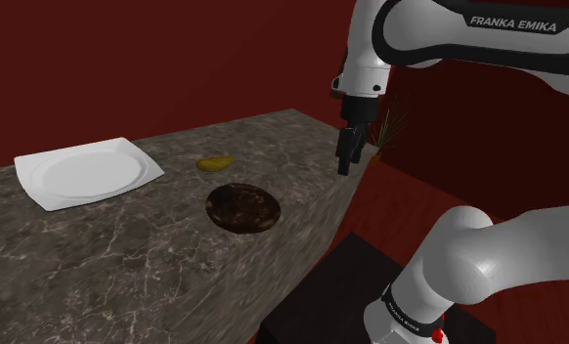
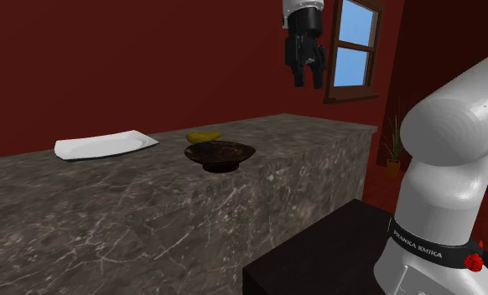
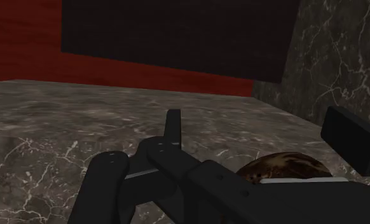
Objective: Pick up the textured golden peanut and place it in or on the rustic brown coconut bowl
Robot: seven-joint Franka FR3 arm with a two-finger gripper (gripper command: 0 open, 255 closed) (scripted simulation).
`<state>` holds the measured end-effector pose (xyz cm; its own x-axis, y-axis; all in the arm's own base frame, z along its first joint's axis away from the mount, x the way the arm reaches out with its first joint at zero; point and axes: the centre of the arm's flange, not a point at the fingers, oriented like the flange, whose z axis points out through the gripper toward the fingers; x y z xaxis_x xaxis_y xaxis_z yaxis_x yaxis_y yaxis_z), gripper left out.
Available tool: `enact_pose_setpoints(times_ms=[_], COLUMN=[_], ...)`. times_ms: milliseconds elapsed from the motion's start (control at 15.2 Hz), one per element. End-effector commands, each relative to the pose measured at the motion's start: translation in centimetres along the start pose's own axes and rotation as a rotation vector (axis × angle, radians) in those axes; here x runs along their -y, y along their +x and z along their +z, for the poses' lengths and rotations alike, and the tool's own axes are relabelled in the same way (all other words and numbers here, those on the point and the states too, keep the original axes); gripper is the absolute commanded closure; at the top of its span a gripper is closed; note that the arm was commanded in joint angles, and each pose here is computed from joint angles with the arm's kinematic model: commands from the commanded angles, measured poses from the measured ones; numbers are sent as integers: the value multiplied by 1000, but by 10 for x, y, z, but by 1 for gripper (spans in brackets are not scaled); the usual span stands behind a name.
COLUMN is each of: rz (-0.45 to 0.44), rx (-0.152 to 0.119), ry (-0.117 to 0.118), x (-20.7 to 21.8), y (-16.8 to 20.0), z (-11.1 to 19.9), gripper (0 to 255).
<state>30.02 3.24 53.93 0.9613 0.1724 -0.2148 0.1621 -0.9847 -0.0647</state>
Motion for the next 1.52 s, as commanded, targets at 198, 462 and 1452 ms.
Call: enact_pose_setpoints(times_ms=[198,462,1452], rz=[-88,-204,-642], rx=[-21,-49,-153], ry=[17,40,124], x=[-22,-48,-93], y=[30,73,256], z=[9,21,56], gripper=[0,0,0])
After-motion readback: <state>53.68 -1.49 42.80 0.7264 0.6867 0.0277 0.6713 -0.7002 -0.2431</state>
